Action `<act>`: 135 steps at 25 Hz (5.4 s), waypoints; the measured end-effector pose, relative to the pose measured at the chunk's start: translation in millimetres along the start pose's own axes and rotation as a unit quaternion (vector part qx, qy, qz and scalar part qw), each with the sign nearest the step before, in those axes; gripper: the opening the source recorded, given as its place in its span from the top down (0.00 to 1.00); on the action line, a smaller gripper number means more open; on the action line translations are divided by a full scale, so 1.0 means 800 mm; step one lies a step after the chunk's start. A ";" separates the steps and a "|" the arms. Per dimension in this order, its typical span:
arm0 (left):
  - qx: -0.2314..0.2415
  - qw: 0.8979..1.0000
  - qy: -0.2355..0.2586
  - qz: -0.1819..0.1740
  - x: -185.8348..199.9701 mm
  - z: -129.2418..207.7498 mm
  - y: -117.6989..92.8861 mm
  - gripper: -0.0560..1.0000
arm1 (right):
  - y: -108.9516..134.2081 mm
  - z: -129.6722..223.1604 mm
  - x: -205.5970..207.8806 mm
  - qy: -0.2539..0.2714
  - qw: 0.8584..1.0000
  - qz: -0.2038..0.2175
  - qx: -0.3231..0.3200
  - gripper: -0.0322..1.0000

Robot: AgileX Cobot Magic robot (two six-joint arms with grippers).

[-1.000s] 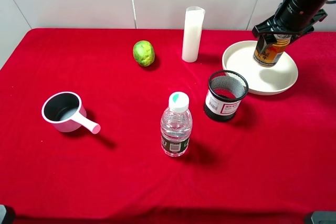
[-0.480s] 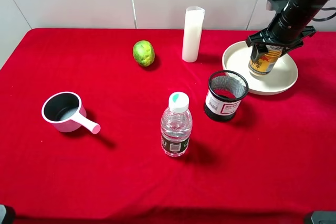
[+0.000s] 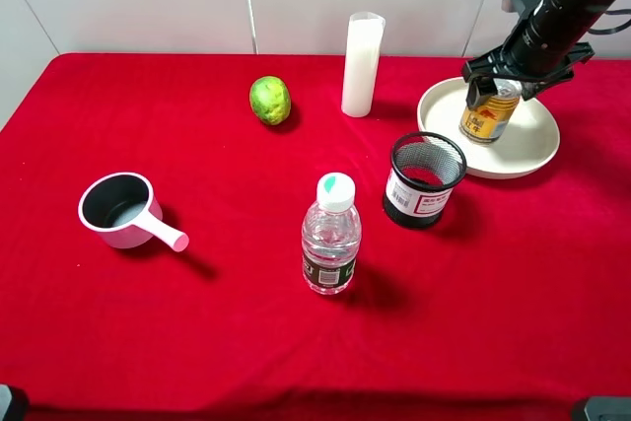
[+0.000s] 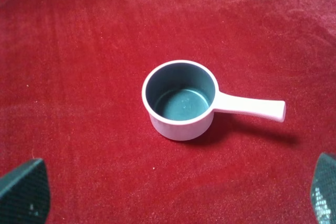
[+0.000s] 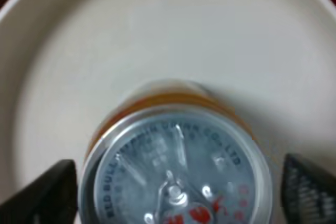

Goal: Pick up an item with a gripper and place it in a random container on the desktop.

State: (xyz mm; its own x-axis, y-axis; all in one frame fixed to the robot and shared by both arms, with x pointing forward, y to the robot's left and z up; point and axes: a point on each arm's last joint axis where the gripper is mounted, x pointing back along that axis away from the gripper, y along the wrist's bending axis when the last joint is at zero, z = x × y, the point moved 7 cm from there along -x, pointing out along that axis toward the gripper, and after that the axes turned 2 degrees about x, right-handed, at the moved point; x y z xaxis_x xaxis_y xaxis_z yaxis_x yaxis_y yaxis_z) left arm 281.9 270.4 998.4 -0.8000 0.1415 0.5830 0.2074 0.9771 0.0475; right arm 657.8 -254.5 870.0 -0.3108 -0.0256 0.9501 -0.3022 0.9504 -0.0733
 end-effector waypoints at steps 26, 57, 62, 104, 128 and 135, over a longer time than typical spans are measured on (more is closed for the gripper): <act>0.000 1.000 0.000 0.000 0.000 0.000 0.000 0.01 | -0.005 -0.007 0.089 0.044 0.999 -0.003 -0.003 0.32; 0.000 1.000 0.000 0.000 0.000 0.000 0.000 0.01 | 0.011 0.039 0.331 -0.108 0.993 0.003 -0.056 0.30; 0.000 1.000 0.000 0.000 0.000 0.000 0.000 0.01 | 0.015 0.056 0.378 -0.160 0.985 0.010 -0.061 0.30; 0.000 1.000 0.000 0.000 0.000 0.000 0.000 0.01 | 0.056 0.358 0.332 -0.366 0.918 0.118 -0.094 0.30; 0.000 1.000 0.000 0.000 0.000 0.000 0.000 0.01 | 0.058 0.367 0.328 -0.384 0.910 0.125 -0.096 0.30; 0.000 1.000 0.000 0.000 0.000 0.000 0.000 0.01 | 0.058 0.367 0.328 -0.384 0.910 0.126 -0.096 0.30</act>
State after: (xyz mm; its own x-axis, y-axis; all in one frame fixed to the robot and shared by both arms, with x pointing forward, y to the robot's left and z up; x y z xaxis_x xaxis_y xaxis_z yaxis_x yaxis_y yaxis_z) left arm 281.9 270.4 998.4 -0.8000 0.1415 0.5830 0.2074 0.9771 0.0475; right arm 297.9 -307.8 1026.8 -0.9082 0.0618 0.4140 0.0060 0.9909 -0.1348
